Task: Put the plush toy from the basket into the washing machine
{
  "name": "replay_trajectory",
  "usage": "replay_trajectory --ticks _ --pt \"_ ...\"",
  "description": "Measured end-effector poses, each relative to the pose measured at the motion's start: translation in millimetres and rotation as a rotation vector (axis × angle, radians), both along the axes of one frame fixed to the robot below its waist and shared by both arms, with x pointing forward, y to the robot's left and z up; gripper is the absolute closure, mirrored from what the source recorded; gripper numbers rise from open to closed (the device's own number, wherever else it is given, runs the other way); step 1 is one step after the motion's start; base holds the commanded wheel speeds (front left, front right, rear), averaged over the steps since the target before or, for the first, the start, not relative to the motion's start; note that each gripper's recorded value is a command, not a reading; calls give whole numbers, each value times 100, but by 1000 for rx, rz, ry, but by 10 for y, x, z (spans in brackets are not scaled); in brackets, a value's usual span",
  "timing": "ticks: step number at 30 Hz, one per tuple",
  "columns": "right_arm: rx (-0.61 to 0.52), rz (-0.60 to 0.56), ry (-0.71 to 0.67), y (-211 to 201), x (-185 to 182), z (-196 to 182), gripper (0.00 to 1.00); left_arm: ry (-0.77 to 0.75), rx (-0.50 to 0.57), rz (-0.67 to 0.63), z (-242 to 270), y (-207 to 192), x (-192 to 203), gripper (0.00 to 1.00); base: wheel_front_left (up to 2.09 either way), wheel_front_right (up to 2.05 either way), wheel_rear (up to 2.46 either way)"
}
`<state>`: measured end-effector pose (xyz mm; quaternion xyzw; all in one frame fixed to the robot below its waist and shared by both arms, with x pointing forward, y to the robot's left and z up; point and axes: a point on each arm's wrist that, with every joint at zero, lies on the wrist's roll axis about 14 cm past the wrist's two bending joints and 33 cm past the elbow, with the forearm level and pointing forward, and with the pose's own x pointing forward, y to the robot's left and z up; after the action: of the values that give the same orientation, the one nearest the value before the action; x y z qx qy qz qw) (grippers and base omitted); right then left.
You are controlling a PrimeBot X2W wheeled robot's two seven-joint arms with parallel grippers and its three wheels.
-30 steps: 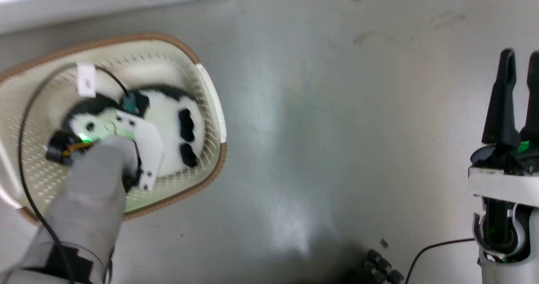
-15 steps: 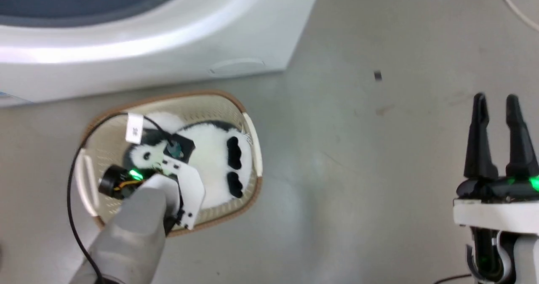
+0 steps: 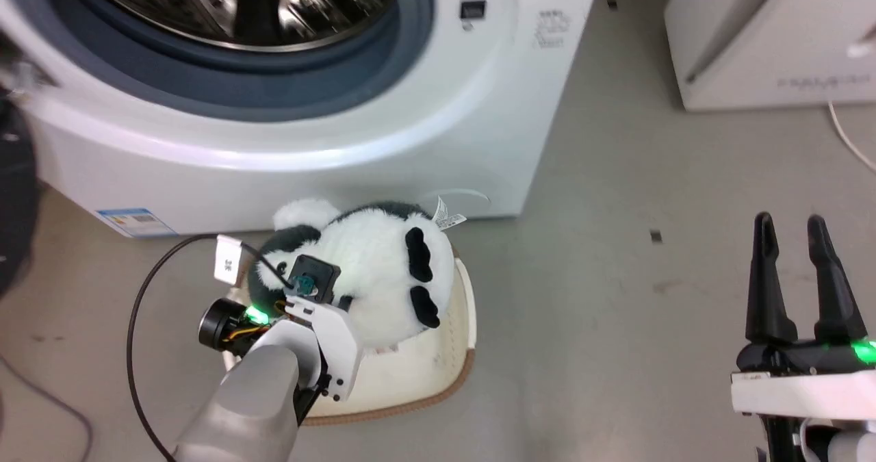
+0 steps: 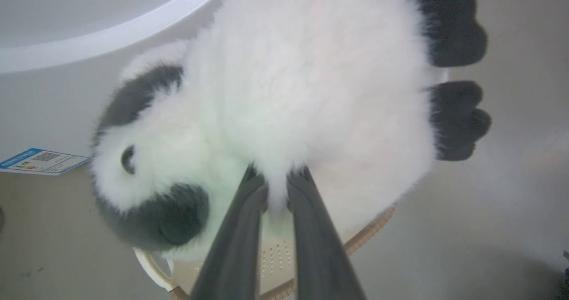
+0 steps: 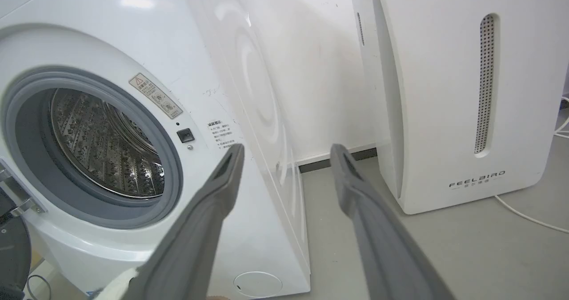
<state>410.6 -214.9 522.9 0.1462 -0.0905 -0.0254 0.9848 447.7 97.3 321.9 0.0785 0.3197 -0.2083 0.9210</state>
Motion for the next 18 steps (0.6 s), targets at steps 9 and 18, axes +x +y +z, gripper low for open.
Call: replay_trajectory --ticks 9,18 --pt "8 56 -64 190 -157 244 0 -257 -78 123 748 163 59 100 0 0 0" --pt "0 74 -74 252 -217 286 0 -505 -147 237 1391 352 136 100 0 0 0"
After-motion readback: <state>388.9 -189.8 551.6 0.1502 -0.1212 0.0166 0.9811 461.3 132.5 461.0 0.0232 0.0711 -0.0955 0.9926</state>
